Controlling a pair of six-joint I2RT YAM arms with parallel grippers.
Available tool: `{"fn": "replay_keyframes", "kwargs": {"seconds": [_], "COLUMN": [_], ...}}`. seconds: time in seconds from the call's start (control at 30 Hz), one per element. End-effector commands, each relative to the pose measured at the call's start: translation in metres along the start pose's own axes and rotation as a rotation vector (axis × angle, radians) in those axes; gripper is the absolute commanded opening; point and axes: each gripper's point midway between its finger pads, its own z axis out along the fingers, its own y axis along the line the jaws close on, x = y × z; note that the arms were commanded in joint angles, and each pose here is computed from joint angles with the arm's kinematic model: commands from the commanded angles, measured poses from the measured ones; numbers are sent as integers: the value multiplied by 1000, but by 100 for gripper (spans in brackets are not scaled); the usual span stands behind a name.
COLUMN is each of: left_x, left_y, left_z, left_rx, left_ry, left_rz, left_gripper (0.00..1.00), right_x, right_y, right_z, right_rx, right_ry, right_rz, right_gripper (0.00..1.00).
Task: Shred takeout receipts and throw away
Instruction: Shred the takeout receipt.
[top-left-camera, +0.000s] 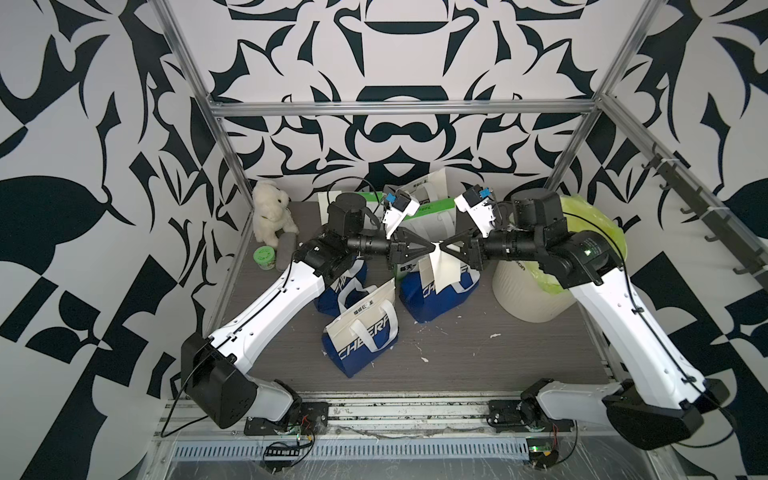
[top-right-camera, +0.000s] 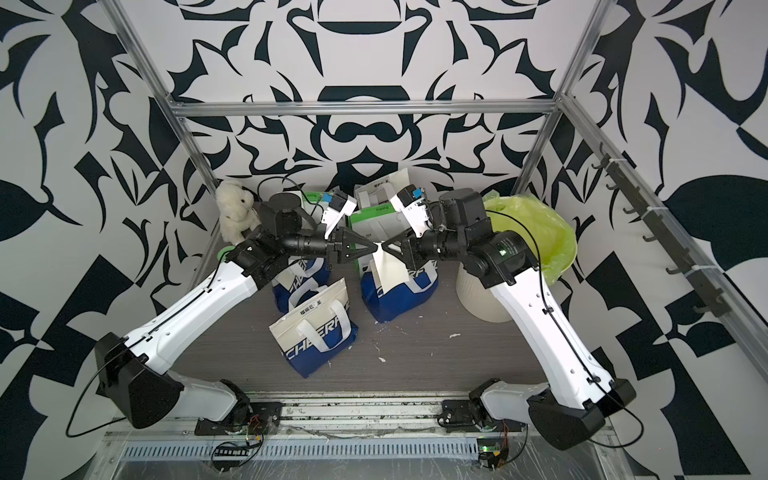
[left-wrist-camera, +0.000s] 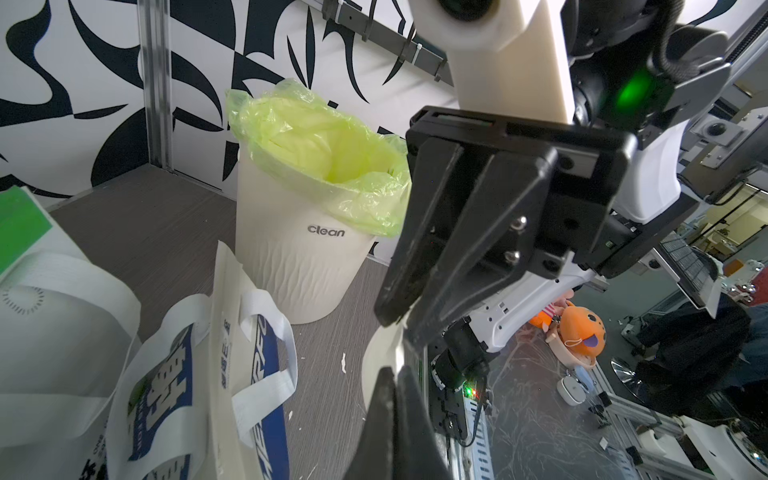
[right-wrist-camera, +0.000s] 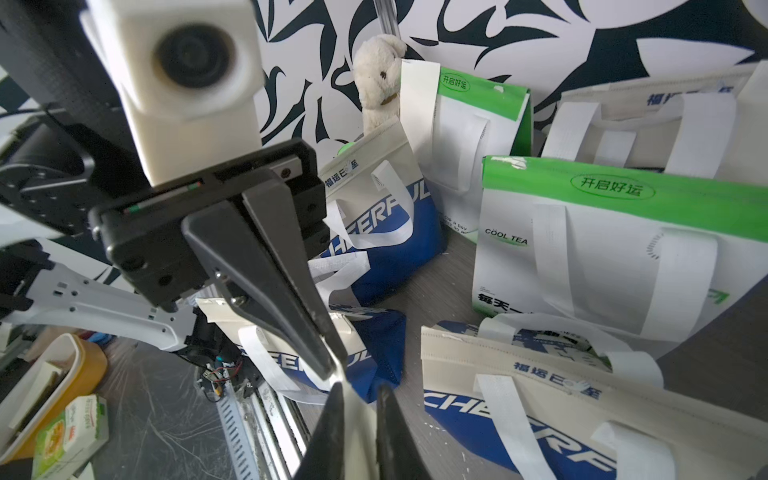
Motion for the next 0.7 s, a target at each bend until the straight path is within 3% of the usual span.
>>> {"fn": "replay_keyframes", "kwargs": {"seconds": [0.0,0.07,0.27,0.33,0.43,0.67], "left_x": [-7,-7,-8,-10,-12,-16], "left_y": [-9,-10,-2,3,7,4], "left_z": [-4,-6,-7,-7,-5,-1], "left_rx": [6,-2,-57,-84,-85,-47], "left_ry": [3,4,-3,-11,-22,-40], "left_rz": [39,45,52,49,42,43], "left_gripper": [0,0,2,45,59,57], "right_x": [-6,-4,-1,-1,-2,-2], "right_y": [7,6,4,4,3,2], "right_z": [-13,-13,-12,-11,-8,-4], "right_rx": [9,14,18,13,11,1], "right_ry": [-39,-34,-23,-28,-36,-33], "right_rz": [-45,-41,-20,-8,11,27], "right_gripper": [5,0,0,0,0,0]}}
